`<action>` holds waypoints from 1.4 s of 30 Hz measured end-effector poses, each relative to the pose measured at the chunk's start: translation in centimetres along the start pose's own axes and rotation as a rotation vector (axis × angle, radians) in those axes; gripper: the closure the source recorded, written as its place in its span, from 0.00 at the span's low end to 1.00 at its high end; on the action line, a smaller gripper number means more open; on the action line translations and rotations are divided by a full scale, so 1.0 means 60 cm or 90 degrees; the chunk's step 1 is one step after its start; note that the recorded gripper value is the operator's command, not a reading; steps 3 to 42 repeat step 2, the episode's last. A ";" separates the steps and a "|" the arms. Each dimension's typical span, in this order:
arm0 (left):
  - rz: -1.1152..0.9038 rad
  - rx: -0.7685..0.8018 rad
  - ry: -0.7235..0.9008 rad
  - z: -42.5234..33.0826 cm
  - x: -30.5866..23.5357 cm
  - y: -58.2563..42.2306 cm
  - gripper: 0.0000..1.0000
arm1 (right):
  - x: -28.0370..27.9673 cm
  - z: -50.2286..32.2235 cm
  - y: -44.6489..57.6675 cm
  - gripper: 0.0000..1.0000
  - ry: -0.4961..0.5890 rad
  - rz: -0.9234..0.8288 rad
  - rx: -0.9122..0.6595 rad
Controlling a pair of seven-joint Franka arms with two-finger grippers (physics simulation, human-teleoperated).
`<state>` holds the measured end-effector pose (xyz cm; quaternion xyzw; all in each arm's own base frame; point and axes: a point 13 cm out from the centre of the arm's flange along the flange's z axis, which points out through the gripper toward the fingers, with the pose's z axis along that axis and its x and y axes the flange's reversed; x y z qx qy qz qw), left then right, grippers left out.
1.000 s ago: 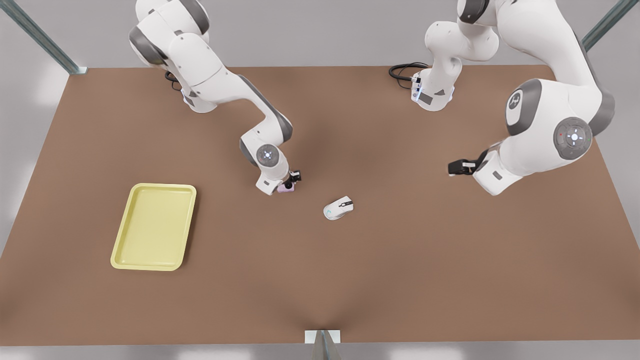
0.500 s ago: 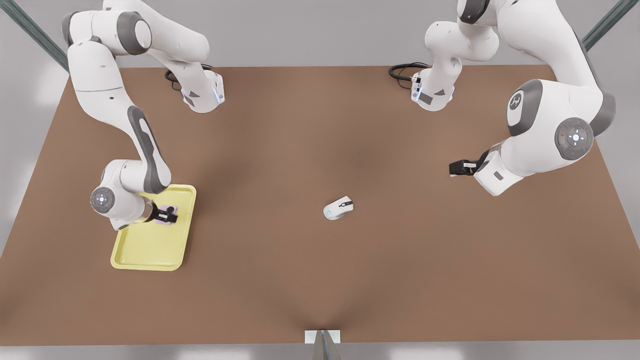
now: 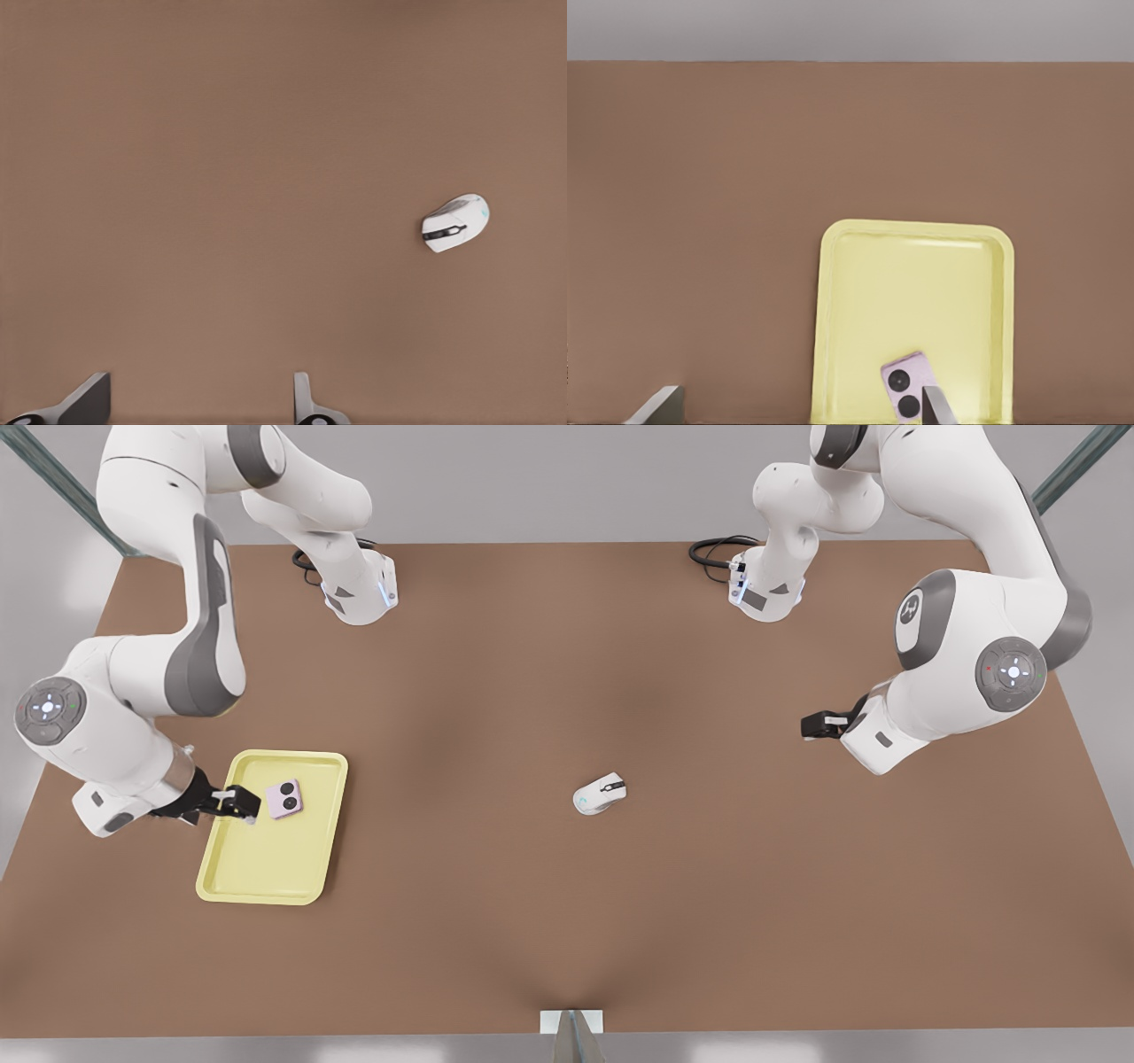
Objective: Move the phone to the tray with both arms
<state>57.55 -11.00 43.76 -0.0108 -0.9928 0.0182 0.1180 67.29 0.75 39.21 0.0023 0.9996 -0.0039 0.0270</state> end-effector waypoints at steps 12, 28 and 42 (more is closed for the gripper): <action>0.000 -0.001 0.000 0.001 0.000 0.000 0.00 | 0.019 0.000 0.003 0.00 0.017 0.000 -0.004; 0.000 -0.001 0.000 0.001 0.000 0.000 0.00 | 0.019 0.000 0.003 0.00 0.017 0.000 -0.004; 0.000 -0.001 0.000 0.001 0.000 0.000 0.00 | 0.019 0.000 0.003 0.00 0.017 0.000 -0.004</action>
